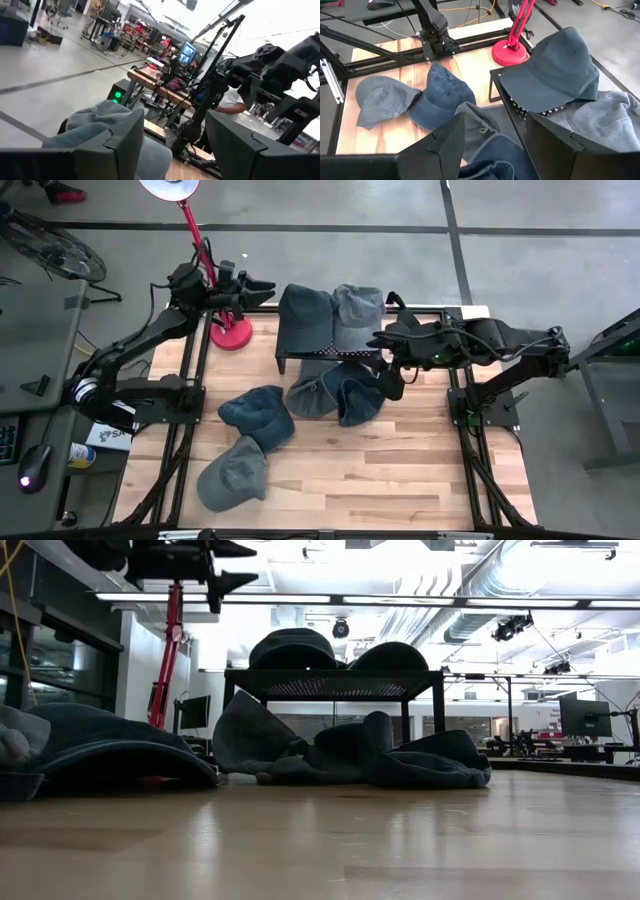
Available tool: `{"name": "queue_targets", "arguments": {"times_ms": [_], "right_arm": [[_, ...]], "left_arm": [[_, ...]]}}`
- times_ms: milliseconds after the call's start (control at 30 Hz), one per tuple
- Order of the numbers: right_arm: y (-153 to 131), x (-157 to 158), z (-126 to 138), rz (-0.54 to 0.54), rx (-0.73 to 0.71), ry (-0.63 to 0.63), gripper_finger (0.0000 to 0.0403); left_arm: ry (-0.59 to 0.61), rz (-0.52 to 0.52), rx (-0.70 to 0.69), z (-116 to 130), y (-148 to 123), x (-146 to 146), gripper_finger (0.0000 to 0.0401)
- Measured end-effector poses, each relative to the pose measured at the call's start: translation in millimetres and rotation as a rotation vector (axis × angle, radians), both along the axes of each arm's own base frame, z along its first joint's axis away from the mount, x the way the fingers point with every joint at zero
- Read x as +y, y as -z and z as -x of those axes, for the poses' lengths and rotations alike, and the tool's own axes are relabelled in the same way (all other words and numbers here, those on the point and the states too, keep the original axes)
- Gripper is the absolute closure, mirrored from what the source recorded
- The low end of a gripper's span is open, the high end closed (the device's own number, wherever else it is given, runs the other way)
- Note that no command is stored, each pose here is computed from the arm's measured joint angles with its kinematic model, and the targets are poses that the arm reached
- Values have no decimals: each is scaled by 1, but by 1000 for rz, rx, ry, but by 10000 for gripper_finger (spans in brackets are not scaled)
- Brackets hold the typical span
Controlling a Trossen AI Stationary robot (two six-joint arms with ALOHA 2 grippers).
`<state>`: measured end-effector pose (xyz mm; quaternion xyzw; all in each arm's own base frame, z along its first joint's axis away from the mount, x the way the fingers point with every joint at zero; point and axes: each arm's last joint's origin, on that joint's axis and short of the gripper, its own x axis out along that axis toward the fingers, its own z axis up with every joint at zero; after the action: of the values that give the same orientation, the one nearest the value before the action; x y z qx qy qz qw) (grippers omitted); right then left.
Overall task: Pick & Place hat
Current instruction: Stack the right blue cap on top of the blue cap on the shelf
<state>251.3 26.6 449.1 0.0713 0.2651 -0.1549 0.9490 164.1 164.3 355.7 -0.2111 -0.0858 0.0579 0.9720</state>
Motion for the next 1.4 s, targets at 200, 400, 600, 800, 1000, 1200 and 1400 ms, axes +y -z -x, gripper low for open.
{"name": "queue_targets", "arguments": {"times_ms": [200, 400, 600, 800, 1000, 1200, 1400], "right_arm": [[0, 0, 0, 1, 0, -1, 203], [0, 0, 0, -1, 1, -6, 203], [0, 0, 0, -4, 1, -8, 203], [0, 0, 0, -6, 1, -10, 203], [0, 0, 0, -6, 1, -10, 203], [0, 0, 0, 1, 0, 1, 203], [0, -1, 0, 4, 0, 6, 203]], "left_arm": [[4, -1, 39, -1, 1, -11, 192], [19, -21, 97, -3, 5, -20, 192], [-2, -19, 116, -3, 6, -20, 192], [-7, -23, 115, -2, 6, -20, 192], [-38, -19, 115, -2, 6, -19, 192], [-167, 16, 141, -3, 11, -14, 192], [-199, 68, 200, -12, 24, -4, 192]]}}
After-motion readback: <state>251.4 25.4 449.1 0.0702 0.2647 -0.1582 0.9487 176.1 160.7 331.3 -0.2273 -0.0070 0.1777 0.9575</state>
